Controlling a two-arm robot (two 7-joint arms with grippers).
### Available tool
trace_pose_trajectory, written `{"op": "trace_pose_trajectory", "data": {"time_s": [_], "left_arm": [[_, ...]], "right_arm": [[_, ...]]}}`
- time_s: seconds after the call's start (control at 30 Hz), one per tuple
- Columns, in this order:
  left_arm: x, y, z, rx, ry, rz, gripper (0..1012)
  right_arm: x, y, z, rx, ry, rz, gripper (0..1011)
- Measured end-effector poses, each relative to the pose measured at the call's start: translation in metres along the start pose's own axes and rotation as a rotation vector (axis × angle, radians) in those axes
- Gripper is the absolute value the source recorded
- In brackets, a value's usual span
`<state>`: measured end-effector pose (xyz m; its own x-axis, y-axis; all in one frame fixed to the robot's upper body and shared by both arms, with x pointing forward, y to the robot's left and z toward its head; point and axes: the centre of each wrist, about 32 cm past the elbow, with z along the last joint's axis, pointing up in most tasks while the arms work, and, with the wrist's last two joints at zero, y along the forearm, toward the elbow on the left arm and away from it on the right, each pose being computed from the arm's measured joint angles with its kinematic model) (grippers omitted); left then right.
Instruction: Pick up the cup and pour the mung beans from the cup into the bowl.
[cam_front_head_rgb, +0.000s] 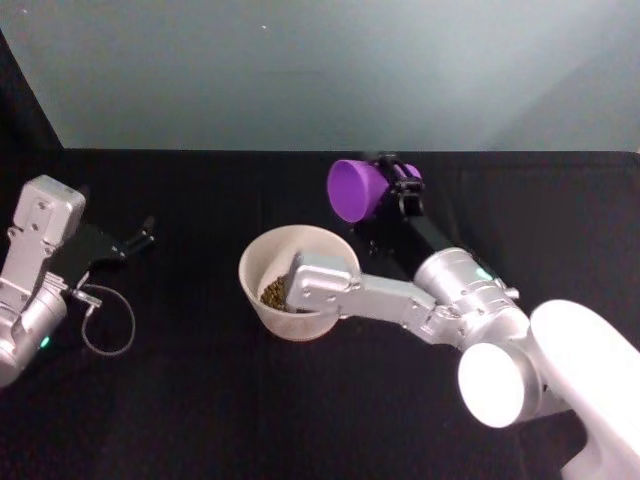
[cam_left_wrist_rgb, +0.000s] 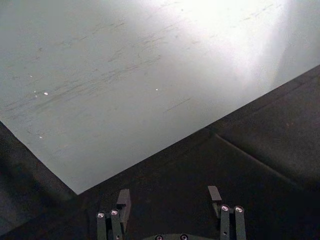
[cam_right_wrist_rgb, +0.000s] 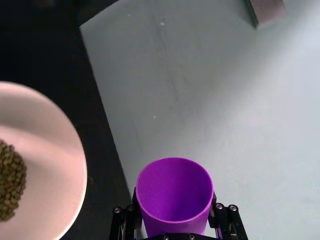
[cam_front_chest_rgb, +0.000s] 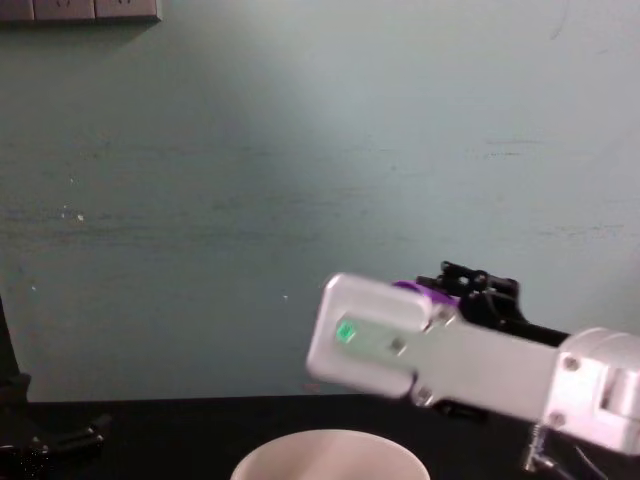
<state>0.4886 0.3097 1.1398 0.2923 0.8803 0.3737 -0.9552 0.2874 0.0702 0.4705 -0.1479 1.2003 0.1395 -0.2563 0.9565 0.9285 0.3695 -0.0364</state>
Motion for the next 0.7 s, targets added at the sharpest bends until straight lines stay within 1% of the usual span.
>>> {"op": "trace_pose_trajectory", "data": {"time_s": [0.07, 0.1, 0.2, 0.23, 0.33, 0.37, 0.4, 0.43, 0.47, 0.5, 0.57, 0.6, 0.7], "left_arm": [[0.0000, 0.0000, 0.0000, 0.000, 0.000, 0.000, 1000], [0.0000, 0.0000, 0.0000, 0.000, 0.000, 0.000, 1000], [0.0000, 0.0000, 0.0000, 0.000, 0.000, 0.000, 1000], [0.0000, 0.0000, 0.0000, 0.000, 0.000, 0.000, 1000], [0.0000, 0.0000, 0.0000, 0.000, 0.000, 0.000, 1000], [0.0000, 0.0000, 0.0000, 0.000, 0.000, 0.000, 1000], [0.0000, 0.0000, 0.0000, 0.000, 0.000, 0.000, 1000], [0.0000, 0.0000, 0.0000, 0.000, 0.000, 0.000, 1000], [0.0000, 0.0000, 0.0000, 0.000, 0.000, 0.000, 1000], [0.0000, 0.0000, 0.0000, 0.000, 0.000, 0.000, 1000], [0.0000, 0.0000, 0.0000, 0.000, 0.000, 0.000, 1000], [0.0000, 0.0000, 0.0000, 0.000, 0.000, 0.000, 1000], [0.0000, 0.0000, 0.0000, 0.000, 0.000, 0.000, 1000]], "right_arm": [[0.000, 0.000, -0.003, -0.005, 0.049, -0.005, 722], [-0.001, -0.001, -0.006, -0.012, 0.105, -0.008, 722], [-0.002, -0.001, -0.012, -0.018, 0.191, -0.009, 722], [-0.003, -0.002, -0.016, -0.020, 0.247, -0.011, 722], [-0.005, -0.002, -0.021, -0.022, 0.329, -0.013, 722], [-0.006, -0.003, -0.025, -0.024, 0.376, -0.014, 723], [-0.007, -0.003, -0.027, -0.027, 0.401, -0.015, 723], [-0.009, -0.003, -0.030, -0.029, 0.449, -0.016, 722], [-0.010, -0.003, -0.032, -0.030, 0.473, -0.016, 723], [-0.012, -0.003, -0.035, -0.031, 0.518, -0.019, 723], [-0.014, -0.004, -0.038, -0.028, 0.564, -0.019, 722], [-0.016, -0.004, -0.041, -0.026, 0.608, -0.020, 722], [-0.019, -0.005, -0.045, -0.026, 0.664, -0.019, 722]]}}
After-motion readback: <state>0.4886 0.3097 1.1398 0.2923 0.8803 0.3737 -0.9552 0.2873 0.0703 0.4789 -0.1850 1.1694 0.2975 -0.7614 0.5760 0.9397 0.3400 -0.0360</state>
